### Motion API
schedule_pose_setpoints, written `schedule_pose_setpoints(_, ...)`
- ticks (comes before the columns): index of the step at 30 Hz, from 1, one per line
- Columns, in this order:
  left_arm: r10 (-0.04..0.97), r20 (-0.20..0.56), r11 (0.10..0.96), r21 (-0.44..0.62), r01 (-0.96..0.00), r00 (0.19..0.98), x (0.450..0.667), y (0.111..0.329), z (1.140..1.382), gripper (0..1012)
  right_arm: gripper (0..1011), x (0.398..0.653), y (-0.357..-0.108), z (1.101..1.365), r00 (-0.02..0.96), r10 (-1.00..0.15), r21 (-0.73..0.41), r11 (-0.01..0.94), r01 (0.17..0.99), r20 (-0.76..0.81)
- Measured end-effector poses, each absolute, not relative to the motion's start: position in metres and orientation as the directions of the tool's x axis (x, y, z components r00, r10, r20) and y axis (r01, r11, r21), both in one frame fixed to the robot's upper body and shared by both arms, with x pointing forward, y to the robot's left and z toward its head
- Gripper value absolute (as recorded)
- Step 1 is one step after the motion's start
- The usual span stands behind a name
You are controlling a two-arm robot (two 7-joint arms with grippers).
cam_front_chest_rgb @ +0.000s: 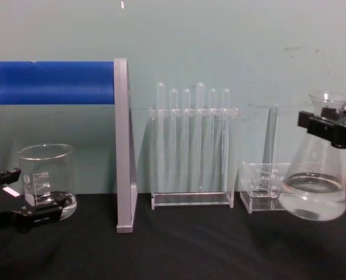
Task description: Grasp the erlenmeyer flask with one hand, shake it three times, then place it back.
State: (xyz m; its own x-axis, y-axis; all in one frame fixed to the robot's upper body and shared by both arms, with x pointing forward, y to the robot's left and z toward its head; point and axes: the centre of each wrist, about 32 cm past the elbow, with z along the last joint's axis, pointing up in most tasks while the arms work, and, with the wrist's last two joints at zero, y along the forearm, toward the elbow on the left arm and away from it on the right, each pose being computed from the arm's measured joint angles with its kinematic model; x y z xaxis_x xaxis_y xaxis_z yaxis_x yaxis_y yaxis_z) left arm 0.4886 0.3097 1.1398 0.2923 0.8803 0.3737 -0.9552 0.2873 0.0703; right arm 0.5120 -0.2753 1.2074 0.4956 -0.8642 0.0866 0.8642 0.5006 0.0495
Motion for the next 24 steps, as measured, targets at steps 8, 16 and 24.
schedule_pose_setpoints(8, 0.880, 0.374, 0.287, 0.070, -0.955, 0.292, 0.489, 0.310, 1.140, 1001, 450, 0.507, -0.255, 1.208, 0.597, -0.798, 0.043, 0.601, 0.798, 0.080)
schedule_pose_setpoints(16, 0.880, 0.374, 0.287, 0.070, -0.955, 0.292, 0.489, 0.310, 1.140, 1001, 449, 0.499, -0.223, 1.206, 0.738, -0.672, 0.029, 0.740, 0.671, 0.060)
schedule_pose_setpoints(24, 0.880, 0.374, 0.287, 0.070, -0.955, 0.292, 0.489, 0.310, 1.140, 1001, 449, 0.489, -0.199, 1.204, 0.832, -0.552, 0.015, 0.833, 0.552, 0.045)
